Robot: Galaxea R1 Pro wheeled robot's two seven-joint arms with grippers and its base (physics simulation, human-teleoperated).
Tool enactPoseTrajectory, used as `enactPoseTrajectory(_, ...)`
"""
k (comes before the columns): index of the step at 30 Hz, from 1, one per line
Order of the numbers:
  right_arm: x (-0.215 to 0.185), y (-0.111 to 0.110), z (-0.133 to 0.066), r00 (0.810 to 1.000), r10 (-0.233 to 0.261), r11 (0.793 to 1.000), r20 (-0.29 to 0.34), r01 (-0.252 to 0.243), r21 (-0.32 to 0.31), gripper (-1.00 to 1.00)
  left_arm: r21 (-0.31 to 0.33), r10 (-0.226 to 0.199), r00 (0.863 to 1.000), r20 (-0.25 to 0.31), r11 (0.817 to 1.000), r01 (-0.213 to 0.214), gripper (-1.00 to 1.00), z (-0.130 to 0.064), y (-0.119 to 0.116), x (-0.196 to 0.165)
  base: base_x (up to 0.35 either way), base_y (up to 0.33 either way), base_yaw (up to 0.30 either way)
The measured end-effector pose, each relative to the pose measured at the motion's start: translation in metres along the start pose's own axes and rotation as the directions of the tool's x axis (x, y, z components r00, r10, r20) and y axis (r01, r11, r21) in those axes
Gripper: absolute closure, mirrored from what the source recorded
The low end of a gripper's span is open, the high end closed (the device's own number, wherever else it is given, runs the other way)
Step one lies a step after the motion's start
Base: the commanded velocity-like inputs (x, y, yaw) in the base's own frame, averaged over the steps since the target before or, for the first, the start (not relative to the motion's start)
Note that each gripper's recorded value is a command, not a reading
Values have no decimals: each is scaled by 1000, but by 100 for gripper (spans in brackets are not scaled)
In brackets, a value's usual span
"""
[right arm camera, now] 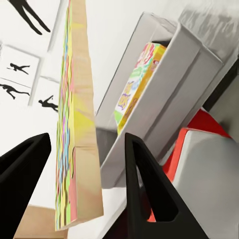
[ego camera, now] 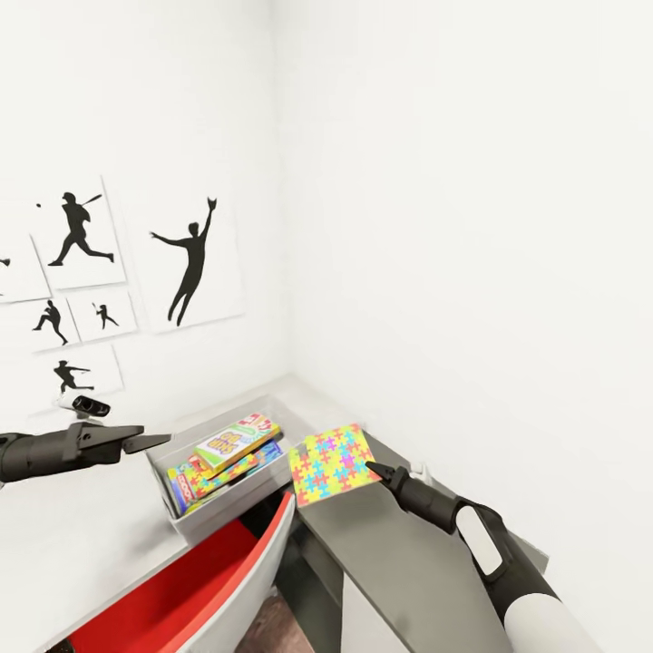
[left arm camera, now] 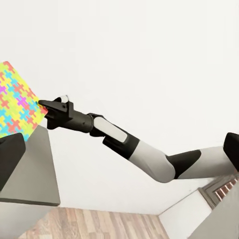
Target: Put all the toys in the child's room - the three board games (two on the bed and one on the table), the two jigsaw puzzles on the table, and the tennis ball on the table - inside the toy box on the table in the child's room.
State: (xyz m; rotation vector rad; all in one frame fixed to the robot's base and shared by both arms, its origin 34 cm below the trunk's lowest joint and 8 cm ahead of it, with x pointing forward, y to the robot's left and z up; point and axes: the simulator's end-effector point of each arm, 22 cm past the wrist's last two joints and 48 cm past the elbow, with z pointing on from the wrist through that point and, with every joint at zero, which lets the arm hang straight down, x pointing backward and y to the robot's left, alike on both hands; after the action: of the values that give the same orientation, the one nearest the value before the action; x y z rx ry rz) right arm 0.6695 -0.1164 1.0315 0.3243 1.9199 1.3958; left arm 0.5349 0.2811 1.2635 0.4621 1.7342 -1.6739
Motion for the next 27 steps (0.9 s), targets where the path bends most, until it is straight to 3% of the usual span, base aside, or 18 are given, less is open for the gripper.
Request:
enactPoseTrajectory(5,-2,3,0,1000,-8,1000,6,8,-3,100,-8,17,999,30,1000,-16,-100,-8,-3,-9,-1,-37,234)
enactPoseTrajectory(16,-4,8,-2,1000,-15,1000,10,15,-8,100,-8,23,999,40,1000,-22,-100,-10,-7,-11,-11,-3,240)
enactPoseTrajectory(27,-5,10,-2,1000,-19,1000,12,19,-11,100,-7,27,999,41,1000,-27,-100,-10,-9,-11,145,62,188)
